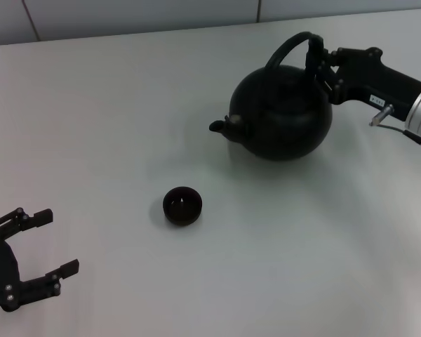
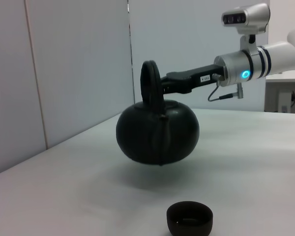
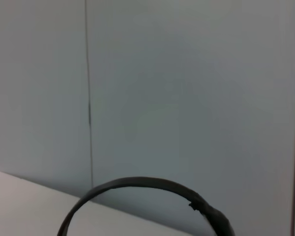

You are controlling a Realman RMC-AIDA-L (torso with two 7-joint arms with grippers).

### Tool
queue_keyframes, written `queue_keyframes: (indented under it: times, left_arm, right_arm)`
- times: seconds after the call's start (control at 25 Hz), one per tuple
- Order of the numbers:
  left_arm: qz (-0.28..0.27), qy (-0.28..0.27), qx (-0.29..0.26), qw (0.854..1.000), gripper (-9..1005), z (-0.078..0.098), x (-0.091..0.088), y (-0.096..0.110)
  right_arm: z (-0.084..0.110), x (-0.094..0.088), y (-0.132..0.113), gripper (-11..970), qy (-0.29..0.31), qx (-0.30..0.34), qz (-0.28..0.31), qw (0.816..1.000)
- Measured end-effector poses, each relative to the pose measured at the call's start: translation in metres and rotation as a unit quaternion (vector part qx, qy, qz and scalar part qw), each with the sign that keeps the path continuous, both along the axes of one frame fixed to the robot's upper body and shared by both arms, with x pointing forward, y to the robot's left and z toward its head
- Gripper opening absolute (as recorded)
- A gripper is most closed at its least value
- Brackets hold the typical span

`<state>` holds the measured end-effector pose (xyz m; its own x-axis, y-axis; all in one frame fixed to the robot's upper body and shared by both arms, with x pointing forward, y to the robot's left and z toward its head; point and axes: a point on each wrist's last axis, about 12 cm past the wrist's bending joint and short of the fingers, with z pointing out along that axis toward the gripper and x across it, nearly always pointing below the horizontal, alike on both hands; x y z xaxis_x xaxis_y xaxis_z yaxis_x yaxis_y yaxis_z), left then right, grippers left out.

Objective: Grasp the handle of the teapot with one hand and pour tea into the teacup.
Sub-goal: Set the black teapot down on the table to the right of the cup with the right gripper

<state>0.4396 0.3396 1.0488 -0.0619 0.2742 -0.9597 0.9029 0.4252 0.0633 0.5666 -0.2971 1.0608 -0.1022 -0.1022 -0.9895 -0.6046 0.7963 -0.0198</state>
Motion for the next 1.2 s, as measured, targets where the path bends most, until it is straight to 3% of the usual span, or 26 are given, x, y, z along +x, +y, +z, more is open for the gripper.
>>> queue_keyframes:
  times: [0.28,1.04,1.2]
  left_arm:
    - [-0.001,0.001,0.001,1.000,850,0.000,0.000,0.000]
    - [0.000,0.000,0.000,1.000,849,0.000,0.000,0.000]
    - [0.000,0.000,-0.001,1.000,849,0.000,0.000,0.000]
  right_arm:
    - [-0.010,-0.002,0.004,77,0.021,0.001,-0.007,1.000]
    - [-0.014,-0.003,0.003,164,0.029,-0.003,-0.017,0.999]
    - [-0.014,-0.004,0.002,298,0.028,0.000,-0.020,0.999]
